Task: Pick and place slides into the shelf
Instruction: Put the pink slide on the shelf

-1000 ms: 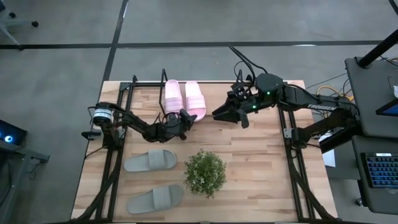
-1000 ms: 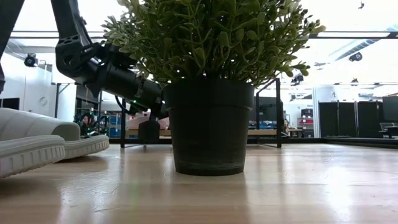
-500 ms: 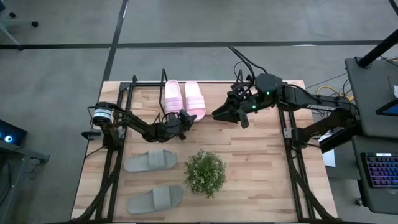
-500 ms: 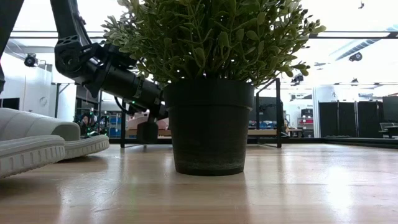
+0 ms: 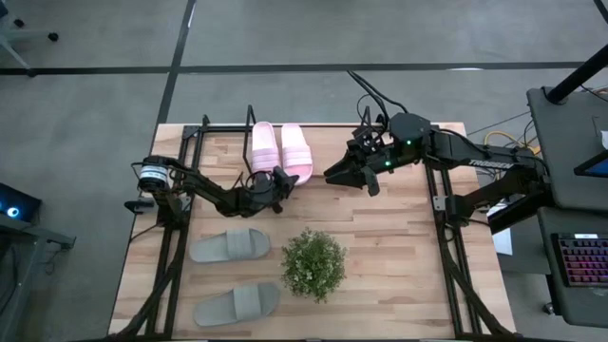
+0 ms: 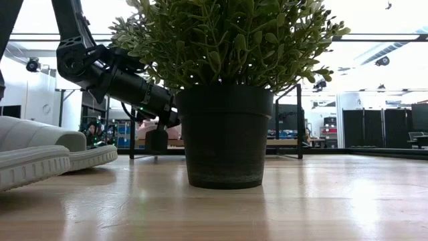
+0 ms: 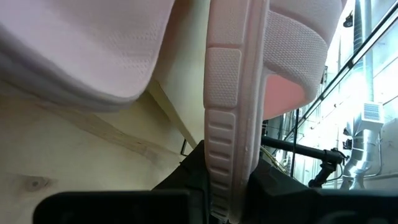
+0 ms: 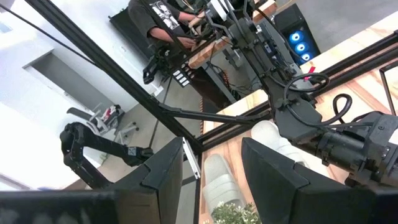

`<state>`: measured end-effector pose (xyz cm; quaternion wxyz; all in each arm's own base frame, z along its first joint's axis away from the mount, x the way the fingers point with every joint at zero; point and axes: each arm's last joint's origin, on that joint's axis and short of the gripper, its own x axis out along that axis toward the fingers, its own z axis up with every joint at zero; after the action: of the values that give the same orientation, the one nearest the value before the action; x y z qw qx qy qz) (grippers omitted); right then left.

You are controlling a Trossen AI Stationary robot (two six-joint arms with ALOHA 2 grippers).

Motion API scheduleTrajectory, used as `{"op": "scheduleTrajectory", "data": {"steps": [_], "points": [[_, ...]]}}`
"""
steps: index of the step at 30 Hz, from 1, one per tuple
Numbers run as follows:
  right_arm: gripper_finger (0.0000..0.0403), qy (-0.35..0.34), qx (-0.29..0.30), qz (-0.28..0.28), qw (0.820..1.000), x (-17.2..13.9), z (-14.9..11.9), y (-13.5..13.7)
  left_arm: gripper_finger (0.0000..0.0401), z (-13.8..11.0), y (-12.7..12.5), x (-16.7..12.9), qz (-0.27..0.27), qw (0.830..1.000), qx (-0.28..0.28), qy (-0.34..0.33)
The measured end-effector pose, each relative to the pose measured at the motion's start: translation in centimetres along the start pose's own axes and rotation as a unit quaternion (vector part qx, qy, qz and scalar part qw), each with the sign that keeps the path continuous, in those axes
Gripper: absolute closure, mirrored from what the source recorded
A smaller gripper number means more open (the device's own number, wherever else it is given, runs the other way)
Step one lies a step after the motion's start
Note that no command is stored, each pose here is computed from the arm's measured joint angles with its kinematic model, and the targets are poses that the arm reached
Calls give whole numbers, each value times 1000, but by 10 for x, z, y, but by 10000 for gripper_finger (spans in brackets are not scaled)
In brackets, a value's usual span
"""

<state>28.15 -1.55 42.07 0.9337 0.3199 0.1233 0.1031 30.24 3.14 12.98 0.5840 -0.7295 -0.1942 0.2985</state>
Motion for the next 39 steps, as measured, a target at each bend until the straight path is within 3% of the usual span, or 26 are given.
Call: {"op": "scheduleTrajectory", "data": {"steps": [29,39], "points": [[248,1,1,-1,1000,0,-1,0,376,9,10,-9,19,1000,12,-1],[248,1,0,-1,1000,0,-1,0,323,9,7,-9,6,1000,15,0]]}}
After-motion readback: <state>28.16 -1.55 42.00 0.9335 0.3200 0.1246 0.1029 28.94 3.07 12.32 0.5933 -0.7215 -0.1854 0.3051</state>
